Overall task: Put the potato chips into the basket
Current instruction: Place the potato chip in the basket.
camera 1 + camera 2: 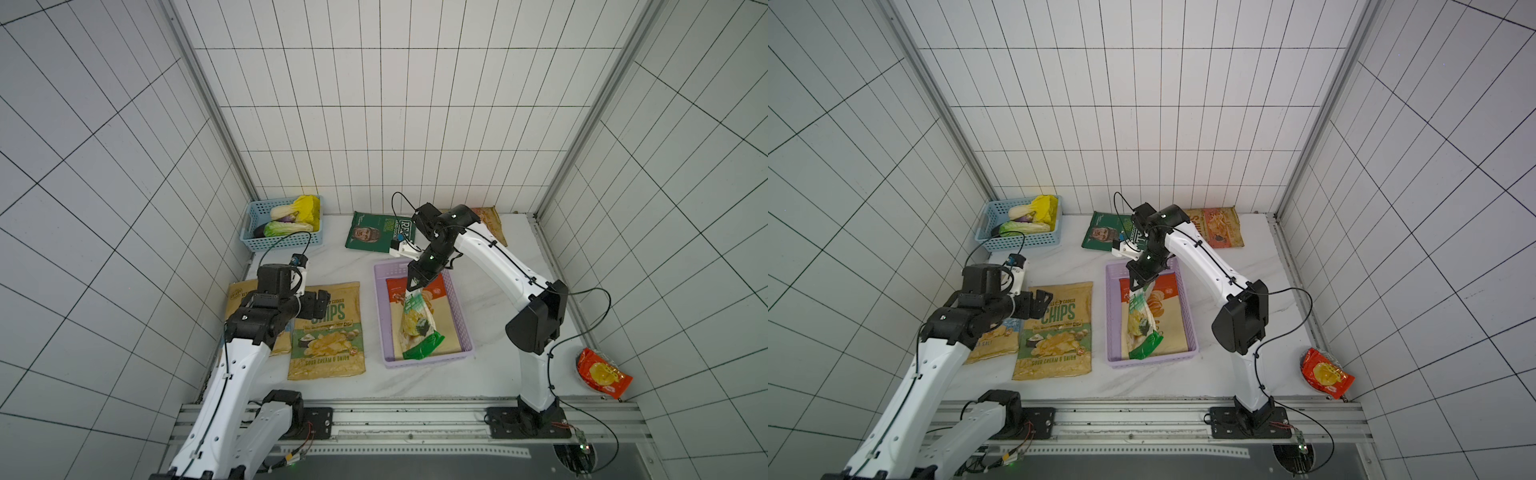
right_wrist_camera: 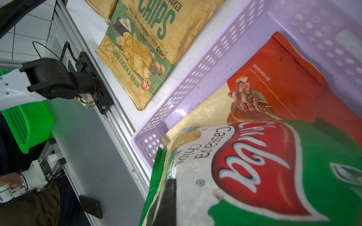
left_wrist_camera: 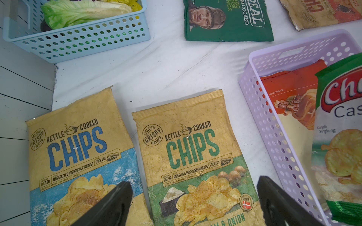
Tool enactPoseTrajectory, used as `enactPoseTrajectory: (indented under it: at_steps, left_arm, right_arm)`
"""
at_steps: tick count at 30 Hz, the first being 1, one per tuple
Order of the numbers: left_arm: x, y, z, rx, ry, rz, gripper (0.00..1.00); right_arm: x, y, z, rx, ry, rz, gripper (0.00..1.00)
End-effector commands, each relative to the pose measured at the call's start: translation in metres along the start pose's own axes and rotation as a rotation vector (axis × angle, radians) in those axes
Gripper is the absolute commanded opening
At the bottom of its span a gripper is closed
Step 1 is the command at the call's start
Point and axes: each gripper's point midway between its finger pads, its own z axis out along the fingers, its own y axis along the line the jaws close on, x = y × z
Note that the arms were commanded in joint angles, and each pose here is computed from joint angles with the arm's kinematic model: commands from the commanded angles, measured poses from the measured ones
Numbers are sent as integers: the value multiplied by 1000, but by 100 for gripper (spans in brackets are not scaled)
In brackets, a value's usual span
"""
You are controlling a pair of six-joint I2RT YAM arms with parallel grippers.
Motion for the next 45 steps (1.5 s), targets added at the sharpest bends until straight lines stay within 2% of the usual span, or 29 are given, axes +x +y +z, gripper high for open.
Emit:
enactPoseTrajectory:
  at_steps: [1,10,16,20,24,27,31,33,36,39,43,45]
  left_arm:
    - [-3,0,-1,-2,-22,0,98]
    - [-3,0,-1,0,-23,0,98]
    - [-3,0,-1,0,-25,0,98]
    - [-3,0,-2,-1,-25,0,98]
    - [-3,-1,-2,2,-26,1,98]
    - [-3,-1,-2,3,-26,2,98]
    - [-3,-1,-2,1,-26,1,98]
    - [-3,-1,-2,2,-26,2,98]
    - [-3,-1,-1,3,-24,2,98]
    - [-3,-1,-1,4,-23,2,98]
    - [-3,-1,-1,4,-22,2,98]
    - [-3,-1,-1,4,-21,1,98]
  right_arm:
    - [0,10,1,-7,22,-48,0]
    - [-1,20,20,-16,72,-77,0]
    - [11,-23,38,138,123,30,1]
    - [20,-48,38,204,96,112,5]
    - [28,-63,26,248,36,175,24]
    - [36,-80,17,312,18,228,27]
    - [52,-99,3,399,15,294,46]
    - [58,-107,-7,460,8,323,52]
    - [56,-102,-21,477,-48,342,51]
    - [38,-85,-28,441,-166,364,49]
    - [5,-42,-25,302,-338,359,50]
    - [-7,-26,-18,241,-384,365,54]
